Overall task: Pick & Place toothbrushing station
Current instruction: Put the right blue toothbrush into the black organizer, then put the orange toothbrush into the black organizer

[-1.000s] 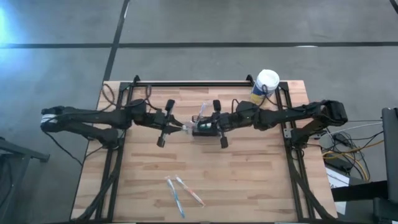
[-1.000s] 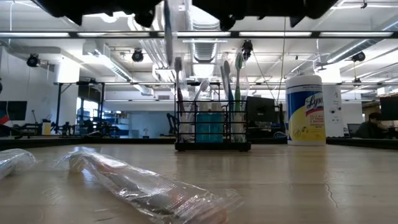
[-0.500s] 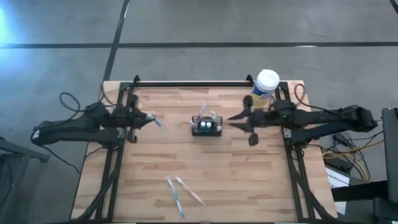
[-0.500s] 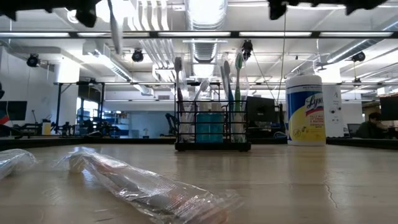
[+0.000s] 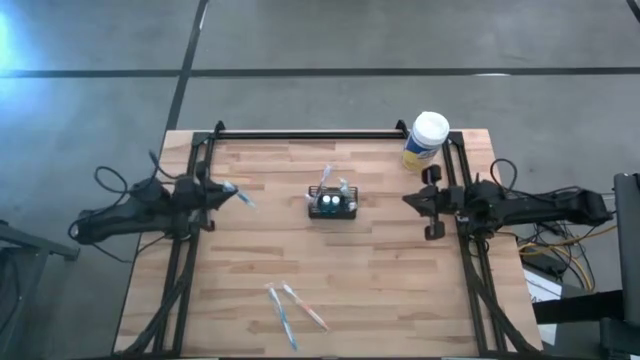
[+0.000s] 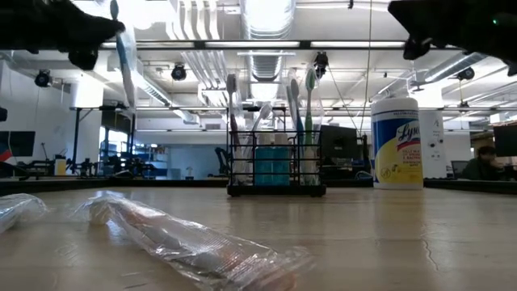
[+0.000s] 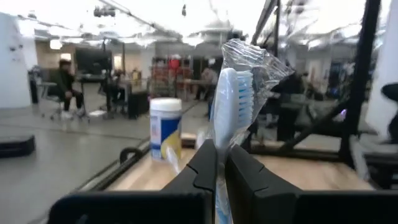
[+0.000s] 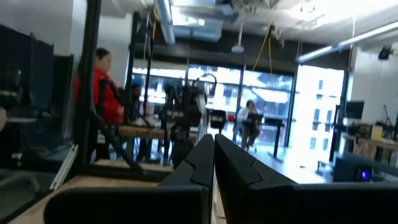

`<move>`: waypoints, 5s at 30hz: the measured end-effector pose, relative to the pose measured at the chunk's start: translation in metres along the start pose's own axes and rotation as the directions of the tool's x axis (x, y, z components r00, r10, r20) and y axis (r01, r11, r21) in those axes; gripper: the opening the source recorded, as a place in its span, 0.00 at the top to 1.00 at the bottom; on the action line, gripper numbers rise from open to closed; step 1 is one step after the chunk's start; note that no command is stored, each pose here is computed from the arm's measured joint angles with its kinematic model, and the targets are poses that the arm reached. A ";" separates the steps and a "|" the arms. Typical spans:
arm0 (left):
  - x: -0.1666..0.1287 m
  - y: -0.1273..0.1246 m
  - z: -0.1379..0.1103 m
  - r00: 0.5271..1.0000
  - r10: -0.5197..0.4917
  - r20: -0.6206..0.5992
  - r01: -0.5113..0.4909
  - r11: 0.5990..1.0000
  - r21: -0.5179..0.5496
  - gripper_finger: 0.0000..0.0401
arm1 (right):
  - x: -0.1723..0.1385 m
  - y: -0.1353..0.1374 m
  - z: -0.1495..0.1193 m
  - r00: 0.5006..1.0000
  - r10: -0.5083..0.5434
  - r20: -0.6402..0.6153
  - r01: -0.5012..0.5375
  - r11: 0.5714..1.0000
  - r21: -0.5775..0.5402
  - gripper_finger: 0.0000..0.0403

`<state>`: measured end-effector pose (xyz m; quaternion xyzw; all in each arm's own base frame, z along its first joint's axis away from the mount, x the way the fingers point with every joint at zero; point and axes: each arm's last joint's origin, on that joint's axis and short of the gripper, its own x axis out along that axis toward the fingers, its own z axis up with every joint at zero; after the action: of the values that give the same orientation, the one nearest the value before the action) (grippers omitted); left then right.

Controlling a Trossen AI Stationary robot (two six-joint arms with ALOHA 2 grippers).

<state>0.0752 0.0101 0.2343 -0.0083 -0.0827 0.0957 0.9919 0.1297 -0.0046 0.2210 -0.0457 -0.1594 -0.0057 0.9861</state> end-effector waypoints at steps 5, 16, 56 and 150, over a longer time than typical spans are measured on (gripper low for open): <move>0.003 0.001 -0.010 0.999 0.033 -0.012 -0.033 0.999 0.012 0.96 | -0.014 0.001 -0.015 1.000 -0.007 0.020 0.007 1.000 -0.002 0.98; 0.007 0.001 -0.011 0.999 0.043 0.025 -0.042 0.999 -0.025 0.96 | -0.015 0.001 -0.023 0.999 -0.024 -0.039 0.024 1.000 0.007 0.98; 0.203 0.024 -0.013 0.992 -0.031 -0.126 0.036 0.999 0.038 0.96 | -0.015 0.002 -0.025 0.998 -0.020 -0.061 0.018 1.000 -0.025 0.98; 0.030 0.008 -0.060 0.957 -0.185 -0.224 0.190 0.982 0.001 0.99 | -0.017 -0.003 -0.039 0.950 -0.223 -0.220 0.237 0.971 0.040 0.98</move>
<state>0.1126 0.0238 0.1795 0.0002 0.0297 0.0005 0.9996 0.1254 -0.0117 0.1789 0.0065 -0.0567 -0.1202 0.9911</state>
